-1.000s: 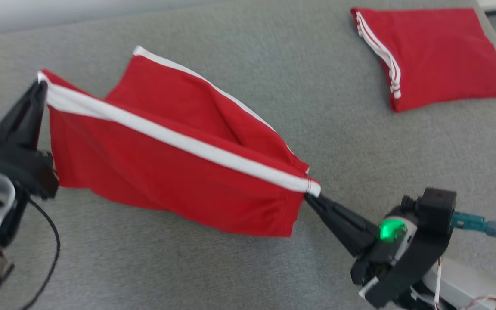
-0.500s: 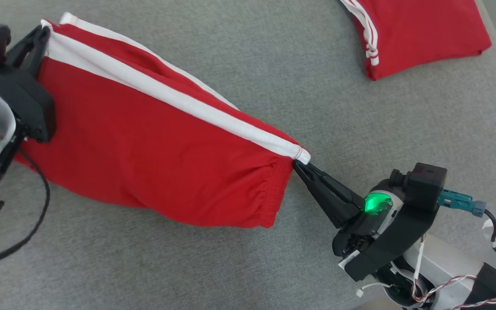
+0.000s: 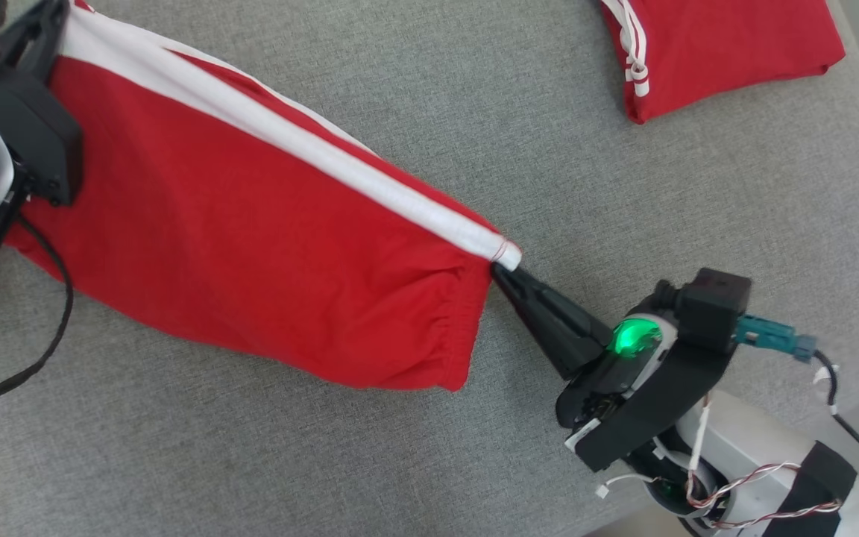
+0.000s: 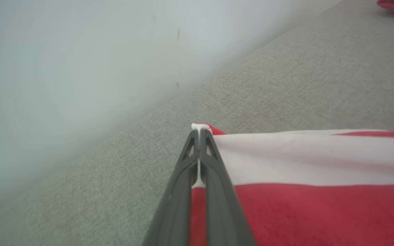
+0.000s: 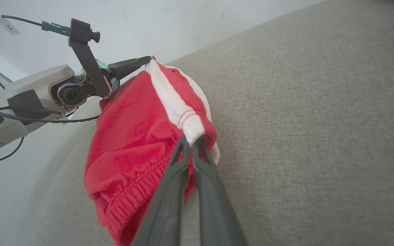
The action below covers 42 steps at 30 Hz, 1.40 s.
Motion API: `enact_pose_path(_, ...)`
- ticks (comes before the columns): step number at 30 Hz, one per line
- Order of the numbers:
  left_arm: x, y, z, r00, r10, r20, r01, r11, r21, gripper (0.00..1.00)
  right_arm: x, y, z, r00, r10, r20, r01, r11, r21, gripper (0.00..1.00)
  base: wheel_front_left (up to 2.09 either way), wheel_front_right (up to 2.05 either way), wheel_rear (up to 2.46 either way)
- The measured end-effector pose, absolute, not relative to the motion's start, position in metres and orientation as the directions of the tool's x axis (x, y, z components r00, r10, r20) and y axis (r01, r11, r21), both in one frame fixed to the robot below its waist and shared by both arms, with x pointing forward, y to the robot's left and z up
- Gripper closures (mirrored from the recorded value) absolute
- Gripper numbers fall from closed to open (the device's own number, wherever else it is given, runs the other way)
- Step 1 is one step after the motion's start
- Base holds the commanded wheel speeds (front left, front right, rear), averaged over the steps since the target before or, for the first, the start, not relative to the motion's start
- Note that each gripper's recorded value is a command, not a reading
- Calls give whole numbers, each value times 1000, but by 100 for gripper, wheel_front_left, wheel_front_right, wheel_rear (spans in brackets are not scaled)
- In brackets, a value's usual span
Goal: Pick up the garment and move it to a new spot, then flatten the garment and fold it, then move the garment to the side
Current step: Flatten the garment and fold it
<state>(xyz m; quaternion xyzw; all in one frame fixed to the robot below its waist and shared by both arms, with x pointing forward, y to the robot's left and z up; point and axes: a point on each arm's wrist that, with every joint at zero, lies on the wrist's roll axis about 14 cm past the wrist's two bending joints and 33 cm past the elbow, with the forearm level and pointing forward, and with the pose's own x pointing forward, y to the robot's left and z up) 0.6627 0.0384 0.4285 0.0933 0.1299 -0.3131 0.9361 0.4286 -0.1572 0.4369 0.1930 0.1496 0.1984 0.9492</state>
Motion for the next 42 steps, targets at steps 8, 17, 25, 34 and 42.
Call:
enact_pose_path(8, 658, 42, 439, 790, -556, -258, 595, 797, 103, 0, 424, -164, 446, 884, 423, -200, -322, 860, 395, 0, 0, 0, 0)
enact_pose_path(17, 649, 64, 488, 845, -519, -127, 531, 843, 84, 0, 416, -203, 502, 951, 305, -47, -274, 905, 327, 0, 0, 0, 0)
enact_pose_path(25, 632, 76, 510, 856, -508, -101, 517, 849, 113, 0, 404, -225, 546, 979, 158, 129, -185, 955, 234, 0, 0, 0, 0)
enact_pose_path(34, 603, 72, 471, 781, -537, -319, 584, 808, 69, 0, 391, -218, 543, 983, 91, 157, -120, 975, 188, 0, 0, 0, 0)
enact_pose_path(42, 586, 85, 431, 691, -499, -523, 591, 806, 12, 0, 388, -211, 536, 987, 58, 152, -90, 973, 213, 0, 0, 0, 0)
